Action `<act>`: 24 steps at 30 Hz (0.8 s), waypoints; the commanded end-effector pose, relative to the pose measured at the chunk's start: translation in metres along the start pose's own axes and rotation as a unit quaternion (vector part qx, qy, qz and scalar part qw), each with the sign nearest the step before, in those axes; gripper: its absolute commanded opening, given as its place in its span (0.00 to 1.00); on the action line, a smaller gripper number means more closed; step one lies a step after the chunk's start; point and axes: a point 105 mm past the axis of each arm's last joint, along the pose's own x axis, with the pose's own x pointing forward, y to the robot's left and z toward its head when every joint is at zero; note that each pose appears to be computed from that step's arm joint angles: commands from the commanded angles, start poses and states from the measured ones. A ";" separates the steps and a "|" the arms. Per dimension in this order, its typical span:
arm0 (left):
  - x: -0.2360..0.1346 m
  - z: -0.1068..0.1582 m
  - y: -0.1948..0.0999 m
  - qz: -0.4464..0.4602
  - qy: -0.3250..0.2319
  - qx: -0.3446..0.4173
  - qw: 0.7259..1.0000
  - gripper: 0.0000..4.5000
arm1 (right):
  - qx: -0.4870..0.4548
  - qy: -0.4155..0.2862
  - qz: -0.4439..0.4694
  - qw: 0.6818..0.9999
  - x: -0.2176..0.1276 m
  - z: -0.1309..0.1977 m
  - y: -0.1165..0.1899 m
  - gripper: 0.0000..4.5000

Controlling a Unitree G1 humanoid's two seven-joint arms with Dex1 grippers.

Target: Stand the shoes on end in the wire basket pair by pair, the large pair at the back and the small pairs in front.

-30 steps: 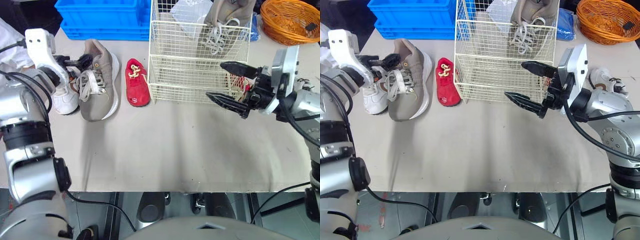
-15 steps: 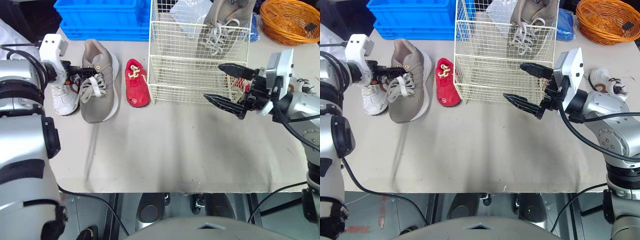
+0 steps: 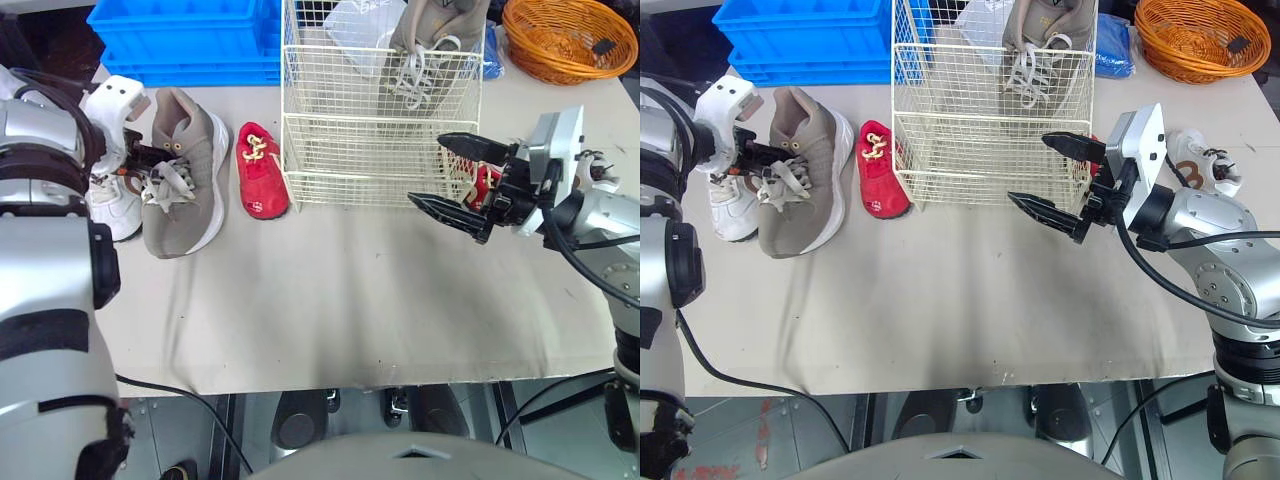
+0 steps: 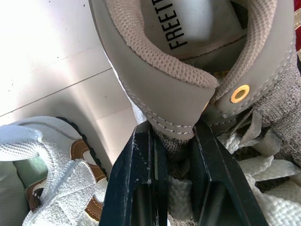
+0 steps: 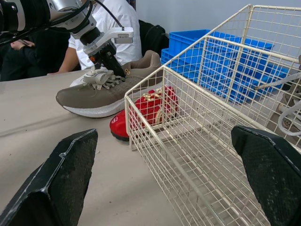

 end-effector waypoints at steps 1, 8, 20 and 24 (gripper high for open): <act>0.004 -0.025 0.001 -0.012 0.033 -0.044 0.998 0.06 | -0.019 -0.023 0.005 1.000 -0.002 0.014 0.003 1.00; -0.024 0.011 0.022 0.017 -0.110 -0.099 0.989 0.06 | -0.008 -0.046 0.021 0.999 0.001 0.021 0.002 1.00; -0.132 0.118 0.035 0.019 -0.440 -0.117 0.890 0.06 | 0.006 -0.091 0.052 0.994 0.005 0.035 0.002 1.00; -0.163 0.151 0.024 0.005 -0.535 -0.104 0.839 0.06 | 0.008 -0.114 0.043 0.993 0.005 0.042 -0.003 1.00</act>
